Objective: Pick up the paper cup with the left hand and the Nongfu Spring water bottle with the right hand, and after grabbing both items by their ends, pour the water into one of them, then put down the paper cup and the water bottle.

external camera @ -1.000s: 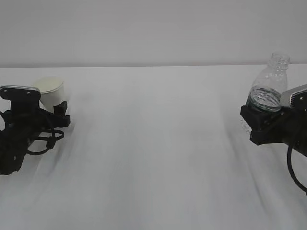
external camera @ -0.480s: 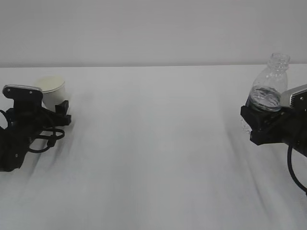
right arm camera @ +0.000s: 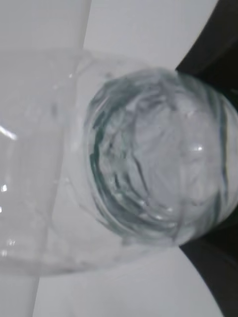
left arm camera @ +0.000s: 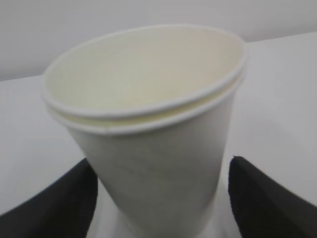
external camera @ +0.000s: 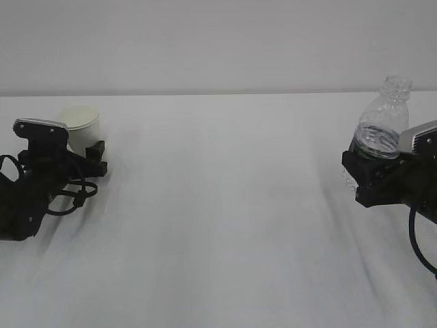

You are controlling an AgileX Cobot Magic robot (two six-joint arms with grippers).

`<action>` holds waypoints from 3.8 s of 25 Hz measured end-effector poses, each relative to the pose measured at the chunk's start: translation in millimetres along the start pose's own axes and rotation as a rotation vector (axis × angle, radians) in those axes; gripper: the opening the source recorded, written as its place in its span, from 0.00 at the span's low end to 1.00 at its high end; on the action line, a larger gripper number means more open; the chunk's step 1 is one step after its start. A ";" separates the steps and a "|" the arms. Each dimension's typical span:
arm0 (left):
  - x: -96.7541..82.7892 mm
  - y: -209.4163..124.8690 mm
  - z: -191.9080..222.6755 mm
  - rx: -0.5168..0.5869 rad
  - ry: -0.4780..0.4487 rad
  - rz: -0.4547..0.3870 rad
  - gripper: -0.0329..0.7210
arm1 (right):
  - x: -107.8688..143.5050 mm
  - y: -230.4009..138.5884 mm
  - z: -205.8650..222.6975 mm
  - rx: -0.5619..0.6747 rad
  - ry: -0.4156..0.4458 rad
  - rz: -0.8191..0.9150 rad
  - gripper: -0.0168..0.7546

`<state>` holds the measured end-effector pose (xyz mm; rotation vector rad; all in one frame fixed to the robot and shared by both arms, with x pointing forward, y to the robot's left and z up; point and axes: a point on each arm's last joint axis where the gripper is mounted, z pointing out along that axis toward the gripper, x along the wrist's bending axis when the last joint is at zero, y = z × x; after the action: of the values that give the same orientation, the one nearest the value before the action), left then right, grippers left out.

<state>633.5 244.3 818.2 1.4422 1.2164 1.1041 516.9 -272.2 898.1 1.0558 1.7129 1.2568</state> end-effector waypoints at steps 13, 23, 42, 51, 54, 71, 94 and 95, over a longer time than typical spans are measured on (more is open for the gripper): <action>-4.3 4.7 10.6 -0.038 -0.046 0.023 0.90 | 0.3 0.0 0.0 0.000 0.004 -0.002 0.62; -6.0 -2.8 10.4 -0.021 -0.064 0.031 0.82 | 0.5 0.0 0.0 0.000 0.005 -0.002 0.62; -6.3 6.7 20.2 -0.066 -0.064 0.033 0.96 | 0.5 0.0 0.0 0.000 0.005 -0.002 0.62; -5.9 8.3 22.5 -0.075 -0.058 0.030 0.96 | 0.5 0.0 0.0 0.000 0.005 -0.002 0.61; -5.2 8.2 22.5 -0.074 -0.051 0.027 0.96 | 0.5 0.0 0.0 0.000 0.005 -0.002 0.61; -5.5 4.6 31.6 -0.086 -0.045 0.024 0.94 | 0.5 0.0 0.0 0.000 0.005 -0.002 0.61; -7.0 5.5 31.5 -0.090 -0.062 0.032 0.67 | 0.5 0.0 0.0 0.000 0.005 -0.003 0.61; -7.2 5.5 31.5 -0.090 -0.063 0.033 0.66 | 0.5 0.0 0.0 0.000 0.005 -0.003 0.61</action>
<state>664.5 233.8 817.7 1.4225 1.0891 1.1130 516.7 -271.7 898.1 1.0506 1.7178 1.2591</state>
